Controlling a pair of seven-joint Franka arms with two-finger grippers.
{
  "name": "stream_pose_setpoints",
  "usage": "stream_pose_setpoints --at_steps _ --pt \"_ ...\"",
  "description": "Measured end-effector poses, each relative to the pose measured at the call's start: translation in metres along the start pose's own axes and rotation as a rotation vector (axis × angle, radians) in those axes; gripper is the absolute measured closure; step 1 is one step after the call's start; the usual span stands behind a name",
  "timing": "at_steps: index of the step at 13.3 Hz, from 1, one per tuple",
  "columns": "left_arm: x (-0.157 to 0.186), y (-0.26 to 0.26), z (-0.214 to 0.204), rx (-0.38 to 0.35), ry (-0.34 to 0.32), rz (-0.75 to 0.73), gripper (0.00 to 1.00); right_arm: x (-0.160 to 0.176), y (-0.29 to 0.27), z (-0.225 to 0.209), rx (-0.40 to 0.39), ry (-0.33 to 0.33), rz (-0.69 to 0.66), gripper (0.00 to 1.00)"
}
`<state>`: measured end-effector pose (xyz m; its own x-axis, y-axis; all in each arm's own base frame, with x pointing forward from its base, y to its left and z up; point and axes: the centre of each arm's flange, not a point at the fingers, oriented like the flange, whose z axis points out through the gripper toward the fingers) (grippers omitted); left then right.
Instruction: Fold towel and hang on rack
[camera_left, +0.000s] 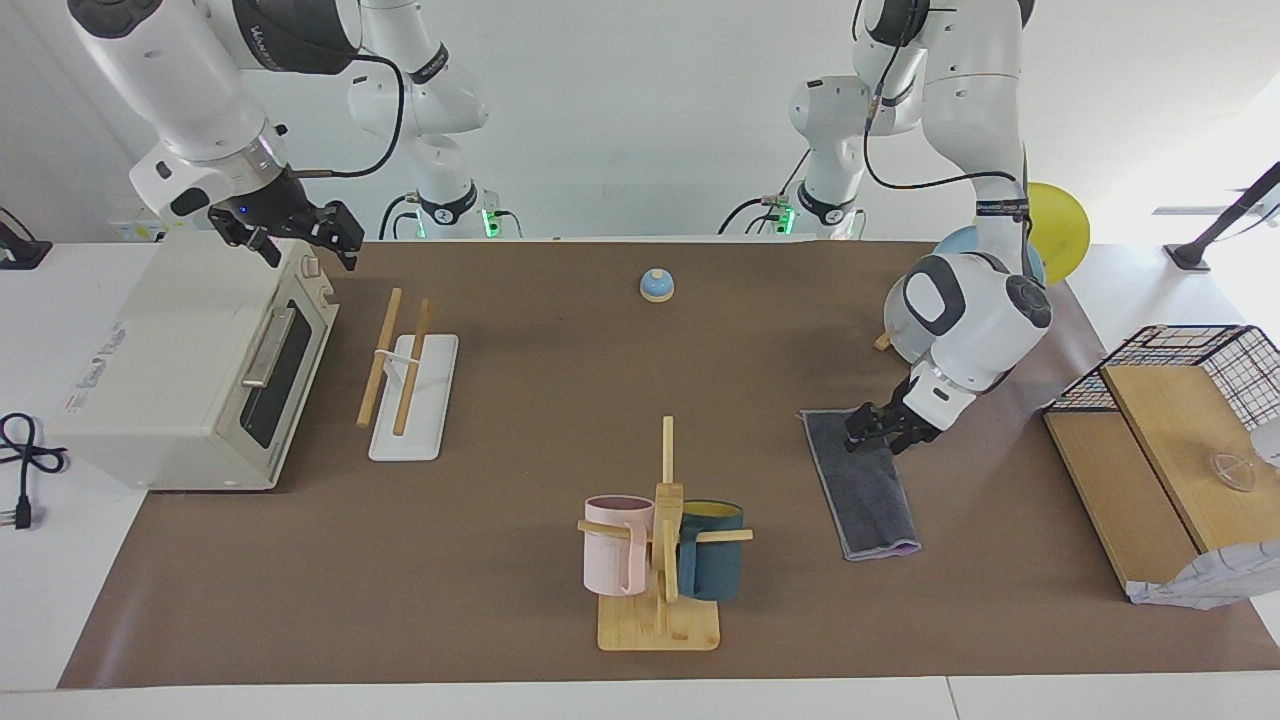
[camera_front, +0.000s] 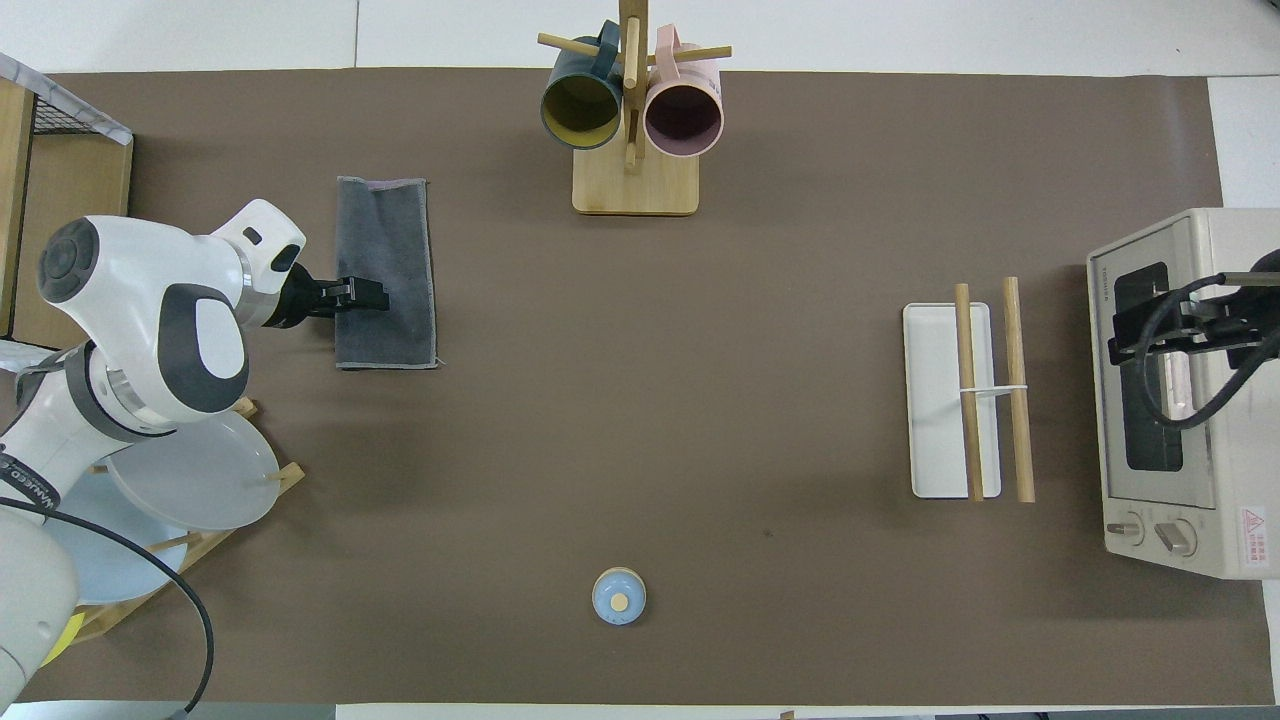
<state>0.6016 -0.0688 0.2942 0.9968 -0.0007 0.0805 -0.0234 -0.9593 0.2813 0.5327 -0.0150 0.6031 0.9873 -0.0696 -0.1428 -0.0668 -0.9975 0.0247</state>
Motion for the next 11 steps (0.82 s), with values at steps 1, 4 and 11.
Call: stream_pose_setpoints --at_steps 1,4,11 --pt "-0.0002 -0.0015 -0.0001 0.0 -0.002 0.004 0.27 0.0 0.0 0.0 0.0 0.0 0.0 0.0" --pt "-0.0004 -0.0016 0.0 0.0 -0.005 0.014 0.29 0.0 0.0 0.0 0.0 0.0 0.0 0.0" --pt "-0.0008 -0.0049 0.0009 0.001 -0.011 0.015 0.88 0.0 0.0 0.0 0.0 0.0 0.0 0.0"
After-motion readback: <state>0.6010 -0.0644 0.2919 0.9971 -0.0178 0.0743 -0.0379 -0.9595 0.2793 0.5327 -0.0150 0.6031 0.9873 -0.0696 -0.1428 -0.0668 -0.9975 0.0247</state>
